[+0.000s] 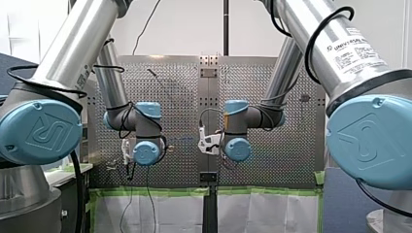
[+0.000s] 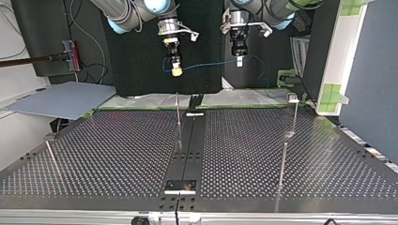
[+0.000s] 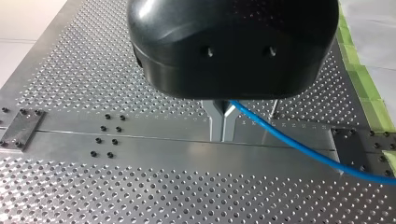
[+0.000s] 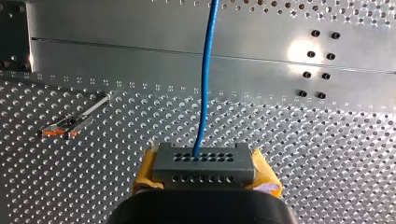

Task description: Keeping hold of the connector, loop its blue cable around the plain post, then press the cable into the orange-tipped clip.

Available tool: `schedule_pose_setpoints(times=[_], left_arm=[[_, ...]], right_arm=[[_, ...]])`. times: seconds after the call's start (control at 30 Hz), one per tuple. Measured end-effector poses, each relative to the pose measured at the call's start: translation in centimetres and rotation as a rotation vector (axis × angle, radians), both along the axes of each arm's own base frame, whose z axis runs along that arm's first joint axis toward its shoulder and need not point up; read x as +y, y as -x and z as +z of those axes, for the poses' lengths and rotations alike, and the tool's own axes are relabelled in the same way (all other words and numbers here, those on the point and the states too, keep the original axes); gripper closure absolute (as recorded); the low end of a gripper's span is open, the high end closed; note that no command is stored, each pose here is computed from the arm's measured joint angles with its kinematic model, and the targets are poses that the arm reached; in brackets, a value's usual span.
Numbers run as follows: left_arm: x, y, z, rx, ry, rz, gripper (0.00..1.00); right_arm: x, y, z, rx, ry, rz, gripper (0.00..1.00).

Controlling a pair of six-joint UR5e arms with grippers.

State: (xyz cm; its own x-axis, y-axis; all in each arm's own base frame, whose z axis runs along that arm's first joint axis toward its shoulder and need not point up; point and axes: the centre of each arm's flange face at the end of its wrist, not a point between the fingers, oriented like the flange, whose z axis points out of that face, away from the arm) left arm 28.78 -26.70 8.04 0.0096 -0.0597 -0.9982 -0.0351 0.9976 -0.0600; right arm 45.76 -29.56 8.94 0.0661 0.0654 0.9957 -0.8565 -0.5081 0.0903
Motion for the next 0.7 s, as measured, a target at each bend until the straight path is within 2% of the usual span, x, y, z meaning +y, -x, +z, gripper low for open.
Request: schedule_pose_setpoints(times=[0.17, 0.23, 0.27, 0.3, 0.57, 0.6, 0.63, 0.67, 0.7], left_arm=[[0.00, 0.00, 0.00, 0.000, 0.000, 0.000, 1.00], [0.00, 0.00, 0.00, 0.000, 0.000, 0.000, 0.84], [0.00, 0.00, 0.00, 0.000, 0.000, 0.000, 0.84], [0.00, 0.00, 0.00, 0.000, 0.000, 0.000, 0.76], [0.00, 0.00, 0.00, 0.000, 0.000, 0.000, 0.76], [0.00, 0.00, 0.00, 0.000, 0.000, 0.000, 0.82], [0.00, 0.00, 0.00, 0.000, 0.000, 0.000, 0.93], [0.00, 0.00, 0.00, 0.000, 0.000, 0.000, 0.93], [0.00, 0.00, 0.00, 0.000, 0.000, 0.000, 1.00]], right_arm=[[0.00, 0.00, 0.00, 0.000, 0.000, 0.000, 1.00], [0.00, 0.00, 0.00, 0.000, 0.000, 0.000, 1.00], [0.00, 0.00, 0.00, 0.000, 0.000, 0.000, 1.00], [0.00, 0.00, 0.00, 0.000, 0.000, 0.000, 1.00], [0.00, 0.00, 0.00, 0.000, 0.000, 0.000, 1.00], [0.00, 0.00, 0.00, 0.000, 0.000, 0.000, 1.00], [0.00, 0.00, 0.00, 0.000, 0.000, 0.000, 1.00], [0.00, 0.00, 0.00, 0.000, 0.000, 0.000, 1.00], [0.00, 0.00, 0.00, 0.000, 0.000, 0.000, 1.00]])
